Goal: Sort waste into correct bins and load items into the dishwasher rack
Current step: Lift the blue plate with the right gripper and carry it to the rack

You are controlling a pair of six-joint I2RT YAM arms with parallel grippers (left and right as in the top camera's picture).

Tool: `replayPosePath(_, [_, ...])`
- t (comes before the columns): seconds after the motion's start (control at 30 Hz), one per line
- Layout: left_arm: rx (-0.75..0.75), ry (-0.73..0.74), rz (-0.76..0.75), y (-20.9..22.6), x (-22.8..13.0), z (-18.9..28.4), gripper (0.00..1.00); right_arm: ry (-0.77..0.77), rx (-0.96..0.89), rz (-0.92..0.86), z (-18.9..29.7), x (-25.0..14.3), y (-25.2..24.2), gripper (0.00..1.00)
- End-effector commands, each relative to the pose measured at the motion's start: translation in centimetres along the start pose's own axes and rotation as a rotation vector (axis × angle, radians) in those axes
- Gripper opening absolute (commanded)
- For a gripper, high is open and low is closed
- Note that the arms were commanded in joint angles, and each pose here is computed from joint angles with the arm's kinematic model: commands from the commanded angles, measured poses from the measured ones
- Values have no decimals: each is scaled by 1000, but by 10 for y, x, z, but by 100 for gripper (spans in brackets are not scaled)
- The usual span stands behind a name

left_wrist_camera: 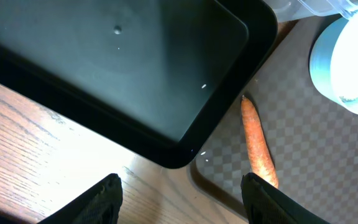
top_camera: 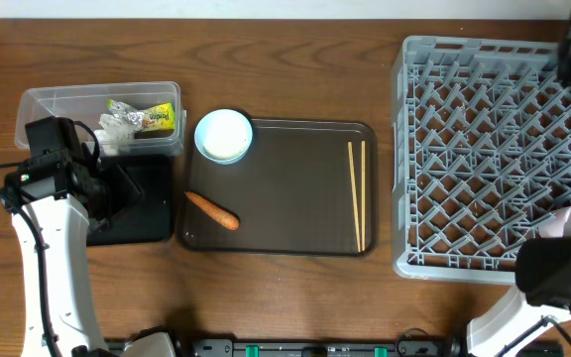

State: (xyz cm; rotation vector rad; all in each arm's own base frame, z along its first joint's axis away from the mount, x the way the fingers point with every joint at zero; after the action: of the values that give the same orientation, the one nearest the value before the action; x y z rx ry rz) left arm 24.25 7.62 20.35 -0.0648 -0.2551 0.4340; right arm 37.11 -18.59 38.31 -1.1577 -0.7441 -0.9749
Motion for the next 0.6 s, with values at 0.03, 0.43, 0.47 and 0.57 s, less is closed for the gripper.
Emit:
replayPosePath(0.03, [4,-18,9,1,1,6,64,47,5,39,-22,-16,25,1])
replayPosePath(0.43, [5,-11,53,1,-1,6,64,47,67,243,-47,-27,73,1])
replayPosePath(0.47, [5,-10,58,1,-1,6,64,38,48,231,-49,-25,71,1])
replayPosePath(0.57, [5,-7,58,1,-1,6,64,29,9,212,-55,-21,66,1])
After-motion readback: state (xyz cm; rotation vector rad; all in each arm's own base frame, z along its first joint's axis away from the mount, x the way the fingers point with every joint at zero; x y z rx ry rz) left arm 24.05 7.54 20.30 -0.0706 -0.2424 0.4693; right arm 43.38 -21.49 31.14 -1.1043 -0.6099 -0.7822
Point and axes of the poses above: each gripper's point midway between its finger pads, its own z axis back along the fingers, its own y axis along the line the jaws close on, x = y × z, the point moved 6 cm from there along z, back along the fingers, and after that the axes turned 13 degrees about -z, right-handed, at the moved point
